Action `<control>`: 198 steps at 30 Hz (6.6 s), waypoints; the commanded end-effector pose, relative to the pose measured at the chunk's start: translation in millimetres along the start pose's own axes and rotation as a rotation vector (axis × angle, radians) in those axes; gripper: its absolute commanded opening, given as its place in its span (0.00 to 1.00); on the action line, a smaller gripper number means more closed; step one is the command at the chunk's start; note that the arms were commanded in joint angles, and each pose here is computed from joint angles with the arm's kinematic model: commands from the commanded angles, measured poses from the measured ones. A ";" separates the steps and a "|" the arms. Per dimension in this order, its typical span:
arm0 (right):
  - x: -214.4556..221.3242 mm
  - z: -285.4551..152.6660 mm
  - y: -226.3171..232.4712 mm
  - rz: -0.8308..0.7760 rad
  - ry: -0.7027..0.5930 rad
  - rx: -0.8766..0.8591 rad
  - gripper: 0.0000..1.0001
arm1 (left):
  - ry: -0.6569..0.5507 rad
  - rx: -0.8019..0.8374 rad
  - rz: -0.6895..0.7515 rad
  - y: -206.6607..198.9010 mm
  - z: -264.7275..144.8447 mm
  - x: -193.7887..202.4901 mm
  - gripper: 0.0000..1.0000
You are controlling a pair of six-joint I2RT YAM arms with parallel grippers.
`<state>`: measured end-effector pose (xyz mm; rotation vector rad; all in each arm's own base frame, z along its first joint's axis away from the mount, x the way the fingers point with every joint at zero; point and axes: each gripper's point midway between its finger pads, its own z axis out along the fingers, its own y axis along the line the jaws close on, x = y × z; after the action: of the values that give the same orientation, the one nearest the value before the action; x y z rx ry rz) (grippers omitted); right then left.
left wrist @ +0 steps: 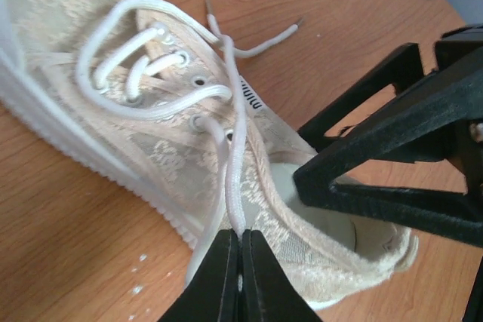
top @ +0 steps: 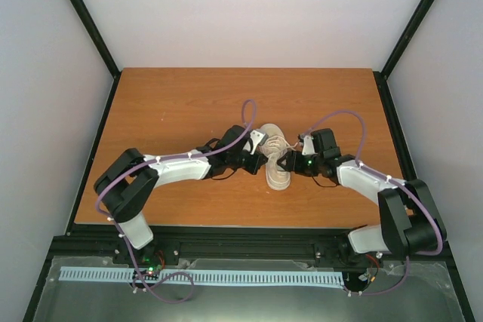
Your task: Tie the shoes
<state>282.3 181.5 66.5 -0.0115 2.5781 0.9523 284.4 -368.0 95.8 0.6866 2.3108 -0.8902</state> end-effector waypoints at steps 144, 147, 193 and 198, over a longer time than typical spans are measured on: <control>-47.8 -2.2 -10.8 -0.117 -0.093 0.126 0.72 | -0.238 0.133 -0.167 24.8 -37.3 -70.1 0.01; -44.7 2.4 0.1 -0.125 -0.073 0.095 0.72 | -0.237 0.141 -0.159 22.8 -37.9 -72.4 0.01; 16.2 -26.0 14.9 0.058 -0.189 0.316 0.93 | -0.178 0.041 -0.193 31.6 -92.2 8.0 0.01; -17.4 -15.0 16.5 0.146 -0.294 0.291 0.93 | -0.181 0.057 -0.170 27.7 -95.0 8.0 0.01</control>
<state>256.8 186.7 83.1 0.2351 2.5512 0.6023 264.2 -280.2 126.9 0.4059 2.2559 -1.0444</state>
